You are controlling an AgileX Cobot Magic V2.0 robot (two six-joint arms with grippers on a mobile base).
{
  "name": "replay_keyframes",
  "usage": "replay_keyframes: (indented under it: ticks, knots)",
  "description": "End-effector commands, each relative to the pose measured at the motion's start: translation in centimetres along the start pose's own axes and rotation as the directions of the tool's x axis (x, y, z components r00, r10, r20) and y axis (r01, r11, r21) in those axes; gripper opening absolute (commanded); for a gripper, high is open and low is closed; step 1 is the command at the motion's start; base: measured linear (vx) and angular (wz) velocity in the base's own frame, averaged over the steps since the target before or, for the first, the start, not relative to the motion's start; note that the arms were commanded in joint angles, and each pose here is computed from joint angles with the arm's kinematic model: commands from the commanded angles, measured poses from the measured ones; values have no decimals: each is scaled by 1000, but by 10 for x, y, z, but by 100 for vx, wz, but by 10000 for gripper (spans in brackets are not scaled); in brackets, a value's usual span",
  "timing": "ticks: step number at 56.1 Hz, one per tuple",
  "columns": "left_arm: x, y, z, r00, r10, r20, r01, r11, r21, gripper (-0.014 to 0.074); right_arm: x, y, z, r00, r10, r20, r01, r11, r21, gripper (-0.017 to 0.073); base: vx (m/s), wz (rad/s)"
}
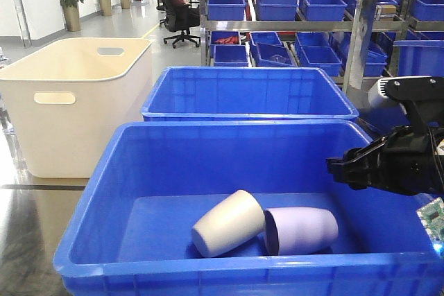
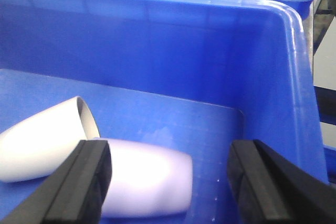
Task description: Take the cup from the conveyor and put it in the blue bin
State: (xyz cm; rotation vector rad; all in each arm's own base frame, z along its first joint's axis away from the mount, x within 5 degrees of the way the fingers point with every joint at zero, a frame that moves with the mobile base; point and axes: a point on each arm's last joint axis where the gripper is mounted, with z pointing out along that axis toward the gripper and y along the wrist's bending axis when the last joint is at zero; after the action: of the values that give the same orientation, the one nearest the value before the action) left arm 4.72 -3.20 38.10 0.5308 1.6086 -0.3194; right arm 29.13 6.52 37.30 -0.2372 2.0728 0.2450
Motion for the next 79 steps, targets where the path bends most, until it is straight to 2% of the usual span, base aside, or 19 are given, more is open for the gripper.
replay_keyframes:
  ticks: [1,9,15,22,27,30,33,38,41,45,47,48,49,51,54,67,79]
  knots:
    - [-16,2,-3,993,-13,117,16,1000,-18,-7,-20,1,-15,991,-15,136,13,1000,14,532,0,0]
    - [-14,3,-1,992,-11,123,14,1000,-24,-7,-20,1,-15,991,-15,136,13,1000,14,532,0,0]
    - [-3,7,6,989,50,139,-39,996,-80,-7,-20,1,-15,991,-15,136,13,1000,14,532,0,0]
    - [25,8,10,983,40,181,-16,991,-136,-7,-20,1,-15,991,-15,136,13,1000,14,532,0,0]
    - [53,8,13,980,-22,198,54,986,-160,-7,-20,1,-15,991,-15,136,13,1000,14,532,0,0]
    - [74,8,15,979,-90,181,123,976,-180,-7,-20,1,-15,991,-15,136,13,1000,14,532,0,0]
    - [94,8,15,977,-134,167,168,963,-209,-7,-20,1,-15,991,-15,136,13,1000,14,532,0,0]
    - [127,8,16,970,-183,159,221,936,-272,-7,-20,1,-15,991,-15,136,13,1000,14,532,0,0]
    - [146,8,16,951,-227,208,283,911,-300,-7,-20,1,-15,991,-15,136,13,1000,14,532,0,0]
    - [165,8,15,927,-235,291,327,887,-326,-7,-20,1,-15,991,-15,136,13,1000,14,532,0,0]
    - [173,9,13,905,-234,355,357,871,-336,-7,-20,1,-15,991,-15,136,13,1000,14,532,0,0]
    - [175,9,13,904,-236,357,361,869,-339,-7,-20,1,-15,991,-15,136,13,1000,14,532,0,0]
    - [177,9,13,904,-259,341,377,859,-347,-7,-20,1,-15,991,-15,136,13,1000,14,532,0,0]
    - [176,9,13,911,-263,319,374,854,-363,-7,-20,1,-15,991,-15,136,13,1000,14,532,0,0]
    - [175,10,13,921,-243,305,352,855,-381,-7,-20,1,-15,990,-15,137,13,1000,15,532,0,0]
    - [180,9,14,929,-265,259,351,852,-389,-7,-20,1,-15,990,-16,138,14,1000,15,532,0,0]
    - [180,9,14,929,-266,258,352,851,-389,-7,-20,1,-15,990,-16,137,14,1000,15,532,0,0]
